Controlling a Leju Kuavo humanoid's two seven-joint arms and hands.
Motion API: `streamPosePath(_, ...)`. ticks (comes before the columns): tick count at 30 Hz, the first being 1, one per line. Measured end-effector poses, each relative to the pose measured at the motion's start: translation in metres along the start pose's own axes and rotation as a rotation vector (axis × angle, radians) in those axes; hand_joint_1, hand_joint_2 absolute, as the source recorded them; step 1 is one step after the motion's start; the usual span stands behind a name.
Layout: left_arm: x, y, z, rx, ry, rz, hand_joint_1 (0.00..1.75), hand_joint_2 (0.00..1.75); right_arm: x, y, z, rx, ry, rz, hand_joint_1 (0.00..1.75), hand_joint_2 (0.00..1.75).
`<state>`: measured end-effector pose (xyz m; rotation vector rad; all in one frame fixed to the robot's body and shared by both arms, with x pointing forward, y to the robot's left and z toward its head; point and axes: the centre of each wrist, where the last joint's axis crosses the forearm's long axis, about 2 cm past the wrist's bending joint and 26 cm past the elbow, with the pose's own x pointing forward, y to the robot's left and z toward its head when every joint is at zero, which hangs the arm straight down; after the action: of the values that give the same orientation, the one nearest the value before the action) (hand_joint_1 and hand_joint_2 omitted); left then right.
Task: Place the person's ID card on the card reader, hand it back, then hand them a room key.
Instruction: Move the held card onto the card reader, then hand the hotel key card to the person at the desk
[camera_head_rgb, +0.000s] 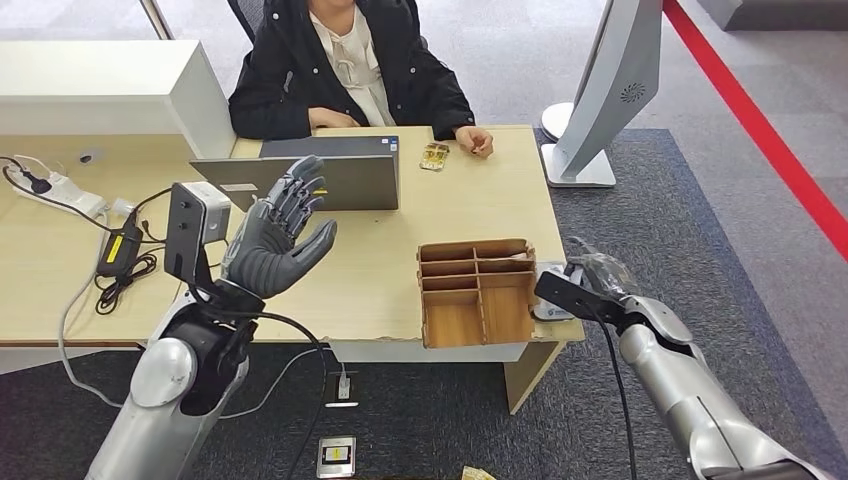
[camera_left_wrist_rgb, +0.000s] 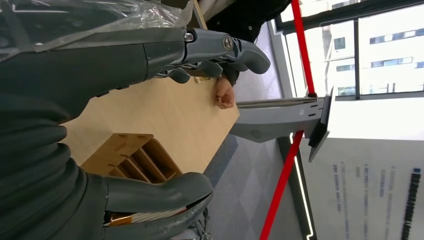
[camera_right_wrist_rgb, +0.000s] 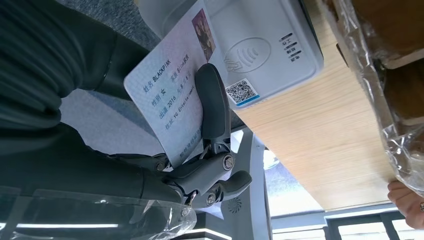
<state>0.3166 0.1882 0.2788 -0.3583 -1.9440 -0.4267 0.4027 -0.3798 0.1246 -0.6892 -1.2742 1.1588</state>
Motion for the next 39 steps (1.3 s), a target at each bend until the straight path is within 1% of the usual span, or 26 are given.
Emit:
streamPosePath(12, 0.003, 0.004, 0.002, 0.014, -0.002, -0.001, 0.0, 1.75, -0.001, 0.007, -0.001, 0.027, 0.019, 0.006, 1.75, 1.75)
streamPosePath(21, 0.005, 0.004, 0.003, 0.011, -0.004, -0.001, 0.0, 1.75, -0.002, 0.0, -0.003, -0.017, 0.027, 0.015, 1.75, 1.75)
streamPosePath(28, 0.006, 0.004, 0.003, 0.009, -0.005, -0.001, 0.0, 1.75, -0.006, -0.014, -0.005, -0.055, 0.04, 0.026, 1.75, 1.75)
streamPosePath(34, 0.006, 0.003, 0.003, 0.007, -0.011, 0.001, 0.0, 1.75, -0.01, -0.04, -0.01, -0.111, 0.035, 0.035, 1.75, 1.75)
streamPosePath(39, 0.007, 0.003, 0.002, 0.006, -0.016, 0.0, 0.0, 1.75, -0.008, -0.067, -0.015, -0.158, 0.022, 0.041, 1.75, 1.75)
